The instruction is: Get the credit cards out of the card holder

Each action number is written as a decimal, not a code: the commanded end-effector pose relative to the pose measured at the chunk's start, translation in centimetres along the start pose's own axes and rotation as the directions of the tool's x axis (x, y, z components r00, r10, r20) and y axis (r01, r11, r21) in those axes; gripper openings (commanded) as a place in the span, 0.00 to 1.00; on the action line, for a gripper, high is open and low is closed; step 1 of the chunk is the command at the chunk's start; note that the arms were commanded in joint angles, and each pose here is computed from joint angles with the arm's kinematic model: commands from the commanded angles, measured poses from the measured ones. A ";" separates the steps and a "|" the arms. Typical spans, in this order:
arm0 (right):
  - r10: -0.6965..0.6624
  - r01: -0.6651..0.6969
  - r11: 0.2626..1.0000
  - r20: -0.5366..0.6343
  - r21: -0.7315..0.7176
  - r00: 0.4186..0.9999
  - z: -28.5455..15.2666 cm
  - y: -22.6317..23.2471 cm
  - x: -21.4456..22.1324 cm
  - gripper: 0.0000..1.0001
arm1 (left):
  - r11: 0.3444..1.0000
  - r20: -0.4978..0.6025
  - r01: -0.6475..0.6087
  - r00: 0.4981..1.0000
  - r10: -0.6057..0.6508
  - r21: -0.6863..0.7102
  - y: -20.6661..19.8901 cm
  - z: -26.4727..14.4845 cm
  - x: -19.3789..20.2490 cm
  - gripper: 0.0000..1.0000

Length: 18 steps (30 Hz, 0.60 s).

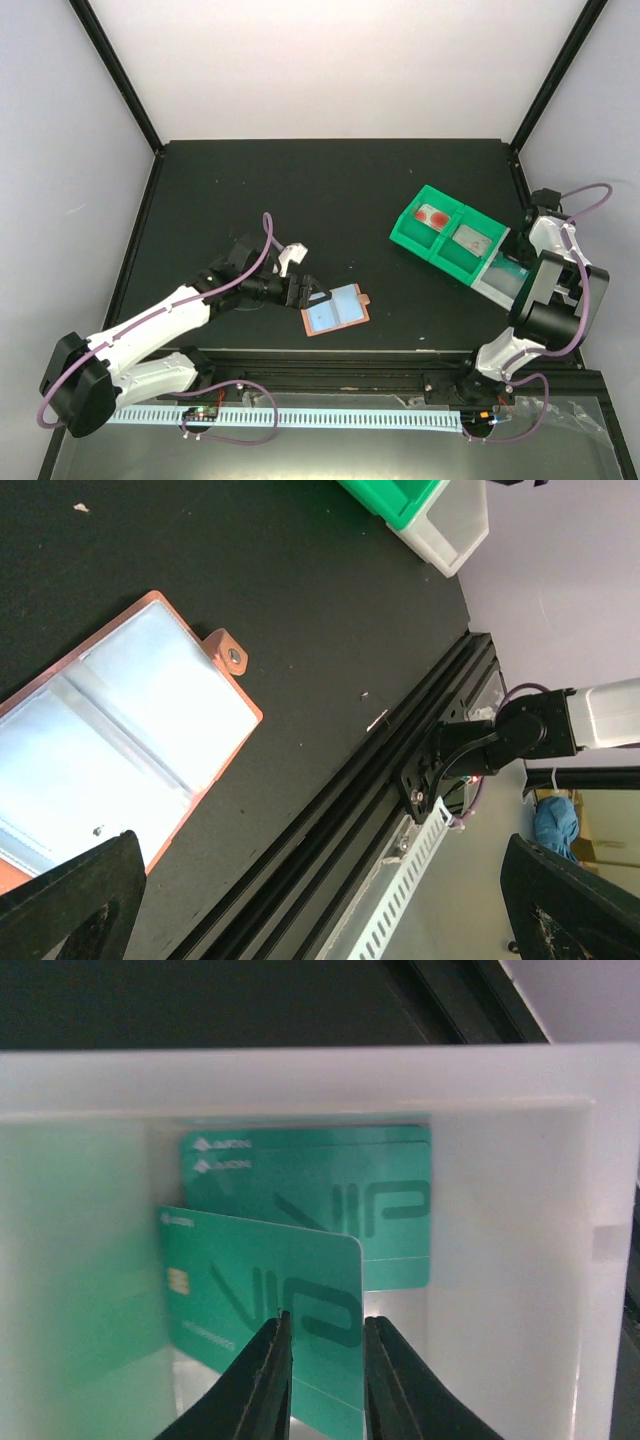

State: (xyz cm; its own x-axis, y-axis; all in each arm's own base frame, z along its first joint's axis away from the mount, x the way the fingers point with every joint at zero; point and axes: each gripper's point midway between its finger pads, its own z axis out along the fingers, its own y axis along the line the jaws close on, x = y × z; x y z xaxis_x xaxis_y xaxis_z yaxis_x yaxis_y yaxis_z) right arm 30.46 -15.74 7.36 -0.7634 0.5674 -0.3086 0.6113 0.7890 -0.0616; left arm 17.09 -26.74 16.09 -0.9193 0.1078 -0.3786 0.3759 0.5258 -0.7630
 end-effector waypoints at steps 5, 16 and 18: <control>0.039 -0.041 0.997 0.040 0.063 0.998 -0.9 -1.2 -1.2 0.23 | 0.996 0.064 -0.086 0.994 0.086 0.008 -2.1 -1.7 -1.9 0.99; 0.074 -0.077 0.996 0.066 0.053 0.995 -3.1 -1.2 -1.2 0.27 | 0.995 0.091 -0.093 0.991 0.095 -0.028 -1.3 -2.3 -1.3 0.99; 0.083 -0.084 0.996 0.065 0.014 0.994 -3.3 -0.4 -0.8 0.27 | 0.995 0.092 -0.096 0.991 0.098 -0.029 -1.3 -2.4 -1.3 0.99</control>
State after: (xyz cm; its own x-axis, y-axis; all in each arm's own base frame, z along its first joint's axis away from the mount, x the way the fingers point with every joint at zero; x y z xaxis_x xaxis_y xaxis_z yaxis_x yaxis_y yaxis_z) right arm 29.87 -16.71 9.13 -0.7243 0.5998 -0.3400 0.6631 0.7412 -0.1048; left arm 17.29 -25.98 18.27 -0.8771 0.0905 -0.4718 0.4439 0.5281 -0.7239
